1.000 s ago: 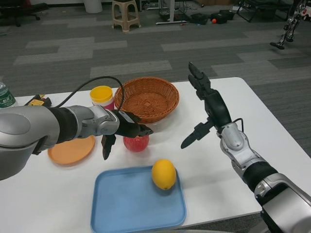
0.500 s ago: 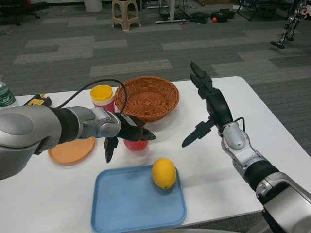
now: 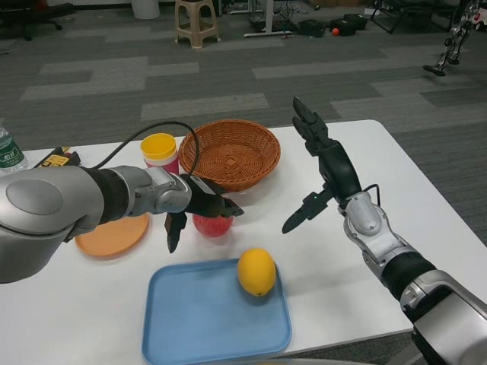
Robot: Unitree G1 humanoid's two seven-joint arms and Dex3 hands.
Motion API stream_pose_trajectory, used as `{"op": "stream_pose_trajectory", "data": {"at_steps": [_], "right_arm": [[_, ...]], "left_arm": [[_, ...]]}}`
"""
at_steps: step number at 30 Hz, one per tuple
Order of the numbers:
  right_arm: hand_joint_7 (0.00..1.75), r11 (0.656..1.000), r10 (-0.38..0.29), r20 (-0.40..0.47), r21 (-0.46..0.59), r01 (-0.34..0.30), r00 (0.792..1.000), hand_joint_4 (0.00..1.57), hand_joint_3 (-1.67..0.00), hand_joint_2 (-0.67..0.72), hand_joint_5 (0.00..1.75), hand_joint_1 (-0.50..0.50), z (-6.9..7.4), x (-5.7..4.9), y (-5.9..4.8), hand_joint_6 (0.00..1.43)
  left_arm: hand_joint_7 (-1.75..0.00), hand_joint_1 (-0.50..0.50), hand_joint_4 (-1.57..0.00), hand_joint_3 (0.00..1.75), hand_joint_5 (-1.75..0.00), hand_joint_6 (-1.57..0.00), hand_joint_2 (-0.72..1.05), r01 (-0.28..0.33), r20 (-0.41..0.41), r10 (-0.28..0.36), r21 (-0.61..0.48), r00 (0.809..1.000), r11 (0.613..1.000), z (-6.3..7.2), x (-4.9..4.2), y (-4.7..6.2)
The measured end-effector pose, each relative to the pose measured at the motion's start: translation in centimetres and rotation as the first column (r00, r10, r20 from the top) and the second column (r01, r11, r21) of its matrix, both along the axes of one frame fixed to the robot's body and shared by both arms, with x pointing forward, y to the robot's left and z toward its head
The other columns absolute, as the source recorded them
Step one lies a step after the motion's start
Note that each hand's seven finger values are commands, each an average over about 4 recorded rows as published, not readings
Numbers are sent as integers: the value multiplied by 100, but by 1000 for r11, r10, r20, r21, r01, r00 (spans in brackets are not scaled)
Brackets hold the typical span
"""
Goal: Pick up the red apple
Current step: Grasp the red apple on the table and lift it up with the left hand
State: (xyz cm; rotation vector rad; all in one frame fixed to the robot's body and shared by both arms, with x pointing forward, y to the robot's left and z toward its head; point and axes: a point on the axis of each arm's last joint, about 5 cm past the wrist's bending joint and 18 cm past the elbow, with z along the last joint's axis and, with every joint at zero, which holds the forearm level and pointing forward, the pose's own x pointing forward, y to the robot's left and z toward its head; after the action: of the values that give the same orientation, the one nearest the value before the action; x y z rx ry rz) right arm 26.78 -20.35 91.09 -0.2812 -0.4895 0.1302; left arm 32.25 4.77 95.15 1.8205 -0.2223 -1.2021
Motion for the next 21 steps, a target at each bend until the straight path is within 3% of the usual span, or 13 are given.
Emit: {"op": "stream_pose_trajectory", "data": {"at_steps": [7, 16, 21], "right_arm": [[7, 1000, 5, -5, -5, -5, 1000, 0, -8, 22, 2, -50, -5, -5, -4, 0], [7, 1000, 3, -6, -12, -3, 1000, 0, -8, 22, 0, -50, 0, -6, -22, 0], [7, 1000, 2, -6, -12, -3, 1000, 0, -8, 22, 0, -50, 1, -6, -25, 0]], "left_arm": [[0, -50, -14, 9, 0, -34, 34, -30, 15, 30, -5, 999, 1000, -2, 34, -9], [0, -50, -22, 2, 0, -64, 34, -31, 4, 31, -3, 999, 999, -30, 22, -11], [-7, -50, -45, 4, 0, -87, 36, -32, -18, 32, -5, 999, 999, -86, -1, 4]]}}
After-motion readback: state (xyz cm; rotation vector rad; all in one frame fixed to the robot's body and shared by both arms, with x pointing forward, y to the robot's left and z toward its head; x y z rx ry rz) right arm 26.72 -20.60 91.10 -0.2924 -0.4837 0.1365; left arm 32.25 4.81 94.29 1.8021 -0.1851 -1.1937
